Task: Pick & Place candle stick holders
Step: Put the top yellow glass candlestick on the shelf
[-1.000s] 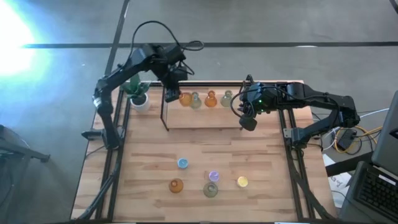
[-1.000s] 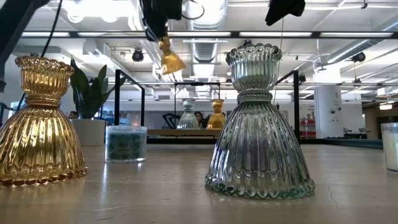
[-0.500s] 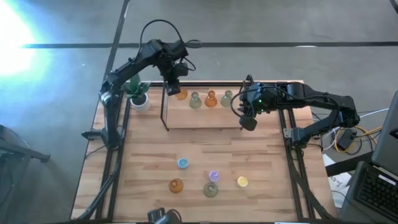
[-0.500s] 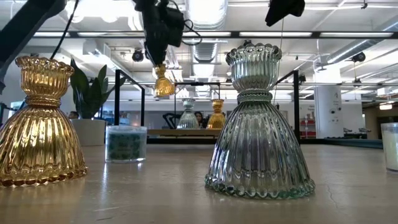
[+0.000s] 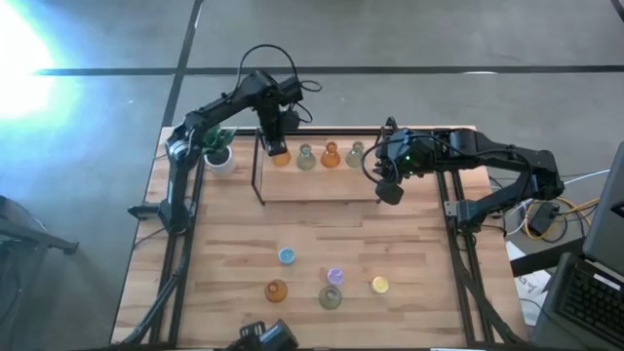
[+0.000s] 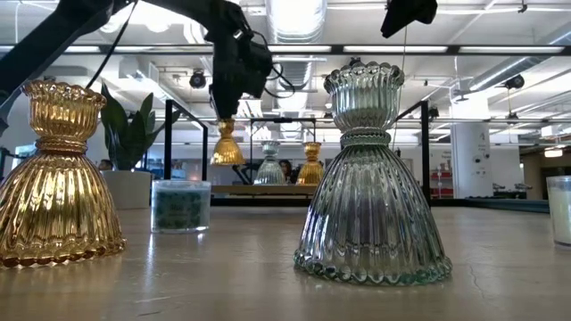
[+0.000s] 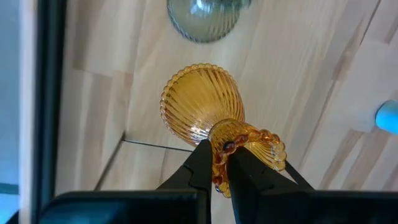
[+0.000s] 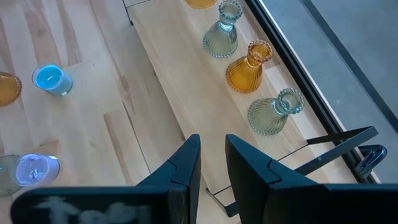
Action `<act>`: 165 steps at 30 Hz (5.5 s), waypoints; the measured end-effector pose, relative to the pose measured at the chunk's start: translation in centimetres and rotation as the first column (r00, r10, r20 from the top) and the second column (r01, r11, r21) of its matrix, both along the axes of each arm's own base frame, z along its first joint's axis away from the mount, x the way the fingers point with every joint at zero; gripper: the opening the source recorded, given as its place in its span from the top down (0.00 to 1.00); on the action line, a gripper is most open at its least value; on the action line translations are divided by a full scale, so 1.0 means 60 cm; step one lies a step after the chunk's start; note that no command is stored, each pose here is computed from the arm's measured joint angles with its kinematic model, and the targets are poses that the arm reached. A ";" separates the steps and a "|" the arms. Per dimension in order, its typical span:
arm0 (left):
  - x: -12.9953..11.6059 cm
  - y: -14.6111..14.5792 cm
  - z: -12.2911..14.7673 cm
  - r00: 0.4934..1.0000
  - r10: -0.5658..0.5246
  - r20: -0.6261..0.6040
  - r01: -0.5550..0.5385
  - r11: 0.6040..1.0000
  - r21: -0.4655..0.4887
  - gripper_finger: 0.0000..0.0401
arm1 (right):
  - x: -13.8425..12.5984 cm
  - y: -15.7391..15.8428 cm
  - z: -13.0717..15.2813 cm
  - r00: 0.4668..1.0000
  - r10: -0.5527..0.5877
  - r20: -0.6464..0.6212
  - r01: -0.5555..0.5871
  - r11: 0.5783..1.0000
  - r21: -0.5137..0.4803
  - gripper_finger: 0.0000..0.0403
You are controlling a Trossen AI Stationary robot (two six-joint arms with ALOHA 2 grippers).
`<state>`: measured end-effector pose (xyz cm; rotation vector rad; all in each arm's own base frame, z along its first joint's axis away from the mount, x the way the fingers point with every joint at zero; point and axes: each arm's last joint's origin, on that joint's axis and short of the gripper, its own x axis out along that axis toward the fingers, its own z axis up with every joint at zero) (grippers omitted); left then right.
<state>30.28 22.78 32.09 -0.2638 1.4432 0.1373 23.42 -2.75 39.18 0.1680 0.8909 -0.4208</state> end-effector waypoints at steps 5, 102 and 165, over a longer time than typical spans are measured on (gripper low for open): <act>0.001 0.000 -0.026 0.999 -0.002 -0.044 0.000 0.999 -0.039 0.93 | 0.000 0.000 0.000 1.000 0.004 -0.002 -0.004 1.000 -0.004 0.81; 0.011 0.033 -0.074 0.999 -0.004 0.052 0.003 0.999 0.032 0.93 | 0.000 -0.006 0.001 1.000 -0.022 0.005 0.023 0.999 -0.025 0.82; 0.003 0.044 -0.072 0.997 0.063 0.054 -0.066 0.997 0.044 0.81 | 0.000 -0.005 0.001 1.000 -0.025 0.005 0.025 0.999 -0.023 0.82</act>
